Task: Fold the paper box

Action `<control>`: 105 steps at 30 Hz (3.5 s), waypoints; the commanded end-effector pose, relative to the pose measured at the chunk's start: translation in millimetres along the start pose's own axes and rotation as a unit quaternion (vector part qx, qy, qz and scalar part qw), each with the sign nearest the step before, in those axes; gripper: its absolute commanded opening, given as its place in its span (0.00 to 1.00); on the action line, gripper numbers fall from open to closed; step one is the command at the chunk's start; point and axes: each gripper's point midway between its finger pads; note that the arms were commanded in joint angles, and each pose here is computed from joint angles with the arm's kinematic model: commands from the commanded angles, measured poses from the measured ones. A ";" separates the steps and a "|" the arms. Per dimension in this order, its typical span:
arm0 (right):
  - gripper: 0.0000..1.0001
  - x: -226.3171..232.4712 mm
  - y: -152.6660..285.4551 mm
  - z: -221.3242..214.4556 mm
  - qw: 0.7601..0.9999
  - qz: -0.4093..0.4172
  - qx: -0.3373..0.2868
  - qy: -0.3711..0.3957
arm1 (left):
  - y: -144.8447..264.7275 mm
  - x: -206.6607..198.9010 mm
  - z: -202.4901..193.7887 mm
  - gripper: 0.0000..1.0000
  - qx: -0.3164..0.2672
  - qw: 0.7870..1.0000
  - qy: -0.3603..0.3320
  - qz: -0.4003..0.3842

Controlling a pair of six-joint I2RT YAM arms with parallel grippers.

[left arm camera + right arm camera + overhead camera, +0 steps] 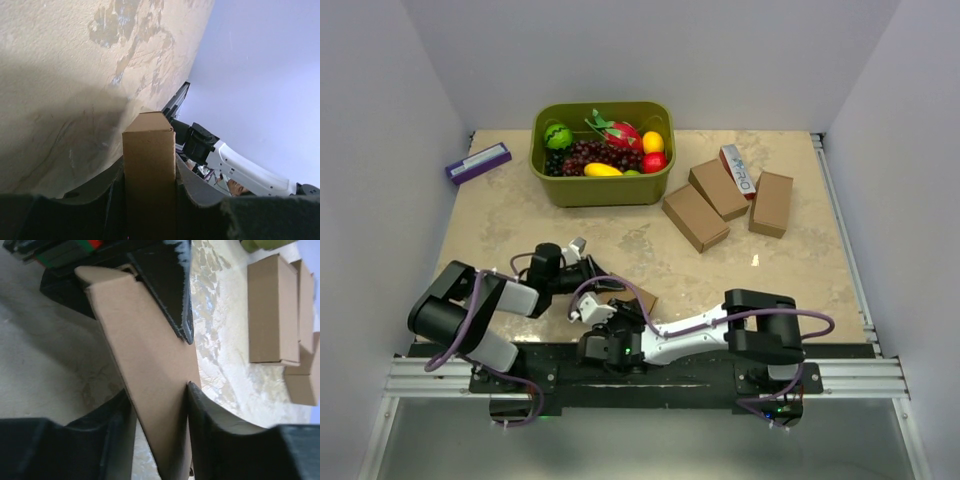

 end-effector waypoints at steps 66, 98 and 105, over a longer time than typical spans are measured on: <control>0.91 -133.9 -7.8 43.6 0.930 0.210 0.105 -0.284 | 68.1 -90.4 85.3 0.97 -0.119 0.795 -0.581 0.126; 0.40 -113.3 3.7 -7.2 0.888 0.103 0.160 -0.419 | 22.2 -65.9 76.0 0.62 -0.034 0.757 -0.623 0.196; 0.37 -118.3 0.6 -4.9 0.886 0.090 0.148 -0.430 | 18.5 -66.1 76.4 0.54 -0.031 0.759 -0.622 0.191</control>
Point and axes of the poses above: each gripper's point midway between its finger pads, its own y axis back along the fingers, its own x axis along the line the jaws close on, z = x × y, and after that the axes turned 4 degrees about -y, right-handed
